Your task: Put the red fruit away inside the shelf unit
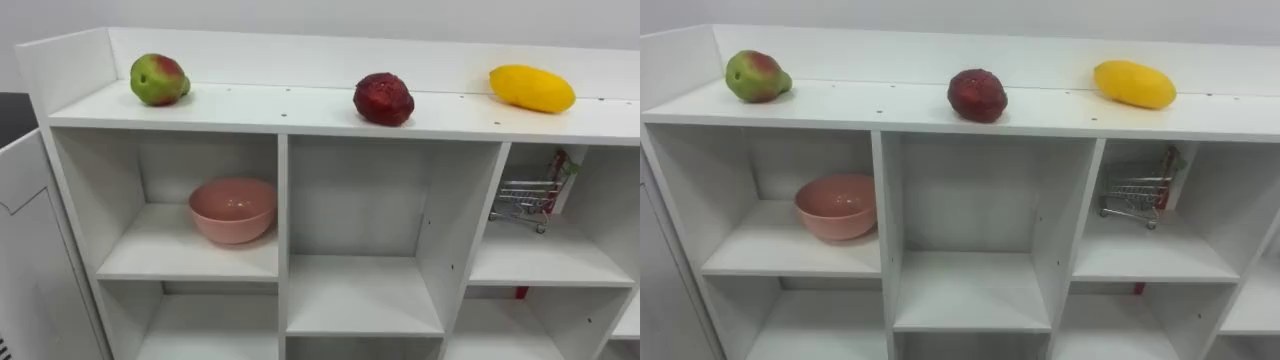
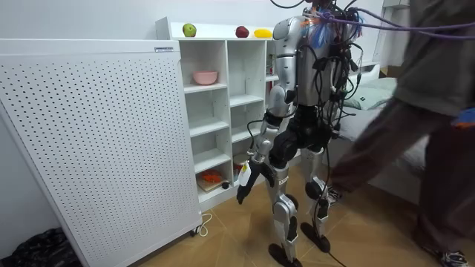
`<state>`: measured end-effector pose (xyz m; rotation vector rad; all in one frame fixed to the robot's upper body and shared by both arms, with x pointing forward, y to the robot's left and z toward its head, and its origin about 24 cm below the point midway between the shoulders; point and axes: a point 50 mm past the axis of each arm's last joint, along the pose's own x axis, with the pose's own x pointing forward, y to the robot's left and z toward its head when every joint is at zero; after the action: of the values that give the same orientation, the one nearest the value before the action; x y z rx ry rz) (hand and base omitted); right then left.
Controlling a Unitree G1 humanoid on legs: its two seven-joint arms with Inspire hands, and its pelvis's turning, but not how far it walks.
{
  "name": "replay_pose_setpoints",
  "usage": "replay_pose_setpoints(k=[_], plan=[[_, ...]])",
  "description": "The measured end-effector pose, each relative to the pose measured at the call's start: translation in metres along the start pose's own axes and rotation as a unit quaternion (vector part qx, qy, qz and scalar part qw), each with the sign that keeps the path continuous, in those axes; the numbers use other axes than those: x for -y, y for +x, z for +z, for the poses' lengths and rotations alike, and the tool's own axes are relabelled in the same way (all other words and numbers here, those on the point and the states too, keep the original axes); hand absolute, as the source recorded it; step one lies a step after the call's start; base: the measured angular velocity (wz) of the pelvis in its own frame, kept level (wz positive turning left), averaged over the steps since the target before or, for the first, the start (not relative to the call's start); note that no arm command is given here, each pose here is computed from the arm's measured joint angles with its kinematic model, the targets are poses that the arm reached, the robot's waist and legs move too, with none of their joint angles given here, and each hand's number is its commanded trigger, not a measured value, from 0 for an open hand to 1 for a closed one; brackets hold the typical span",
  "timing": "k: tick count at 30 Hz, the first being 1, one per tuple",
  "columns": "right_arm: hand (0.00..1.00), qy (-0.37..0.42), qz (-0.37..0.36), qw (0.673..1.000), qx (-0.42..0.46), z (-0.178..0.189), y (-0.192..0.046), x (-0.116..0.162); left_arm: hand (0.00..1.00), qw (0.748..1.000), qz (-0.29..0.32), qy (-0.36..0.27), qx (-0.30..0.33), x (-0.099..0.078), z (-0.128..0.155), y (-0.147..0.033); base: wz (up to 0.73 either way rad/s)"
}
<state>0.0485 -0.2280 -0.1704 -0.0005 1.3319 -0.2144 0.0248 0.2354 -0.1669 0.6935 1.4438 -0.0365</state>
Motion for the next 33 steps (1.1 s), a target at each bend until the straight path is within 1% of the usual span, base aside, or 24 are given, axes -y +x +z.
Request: replay_pose_setpoints(k=[8, 11, 15, 17, 19, 20, 21, 24, 27, 28, 29, 31, 32, 33], plan=[[0.00, 0.003, -0.001, 1.000, 0.000, 0.000, 0.000, 0.000, 0.00, 1.000, -0.006, 0.000, 0.004, -0.001, 0.003, 0.000, 0.00], [0.00, 0.022, -0.005, 1.000, -0.003, -0.001, 0.000, 0.001, 0.00, 1.000, -0.006, -0.002, 0.004, -0.001, 0.004, 0.000, 0.00], [0.00, 0.077, -0.008, 0.997, -0.020, -0.008, -0.001, 0.001, 0.00, 1.000, 0.000, -0.007, 0.006, -0.003, 0.005, 0.001, 0.00], [0.00, 0.121, -0.013, 0.992, -0.022, -0.009, -0.001, 0.003, 0.00, 1.000, 0.003, -0.016, 0.007, -0.004, 0.005, 0.000, 0.00], [0.00, 0.182, -0.024, 0.983, -0.021, -0.008, -0.001, 0.006, 0.00, 1.000, 0.005, -0.029, 0.008, -0.006, 0.003, 0.001, 0.00], [0.00, 0.198, -0.027, 0.980, -0.018, -0.006, -0.001, 0.007, 0.00, 0.999, 0.006, -0.031, 0.008, -0.006, 0.003, 0.001, 0.00], [0.00, 0.222, -0.033, 0.974, -0.008, -0.001, -0.001, 0.009, 0.00, 0.999, 0.007, -0.031, 0.009, -0.007, 0.003, 0.001, 0.00], [0.00, 0.271, -0.050, 0.959, 0.063, 0.036, -0.002, 0.015, 0.00, 0.999, 0.011, -0.036, 0.017, -0.008, 0.004, 0.001, -0.07], [0.00, 0.289, -0.069, 0.946, 0.130, 0.070, -0.009, 0.022, 0.00, 0.998, 0.029, -0.044, 0.037, -0.014, 0.010, 0.001, -0.06], [0.00, 0.291, -0.073, 0.940, 0.164, 0.088, -0.014, 0.024, 0.00, 0.997, 0.036, -0.044, 0.042, -0.016, 0.011, 0.001, -0.09], [0.00, 0.289, -0.076, 0.936, 0.183, 0.097, -0.018, 0.025, 0.00, 0.997, 0.040, -0.044, 0.044, -0.016, 0.012, 0.001, -0.07], [0.00, 0.285, -0.085, 0.918, 0.263, 0.134, -0.037, 0.031, 0.00, 0.997, 0.045, -0.048, 0.046, -0.018, 0.011, 0.001, -0.02], [0.00, 0.285, -0.085, 0.911, 0.286, 0.144, -0.043, 0.032, 0.00, 0.997, 0.046, -0.048, 0.046, -0.018, 0.010, 0.000, 0.00], [0.00, 0.285, -0.081, 0.897, 0.329, 0.161, -0.056, 0.032, 0.00, 0.996, 0.046, -0.053, 0.047, -0.019, 0.011, 0.000, 0.00]])
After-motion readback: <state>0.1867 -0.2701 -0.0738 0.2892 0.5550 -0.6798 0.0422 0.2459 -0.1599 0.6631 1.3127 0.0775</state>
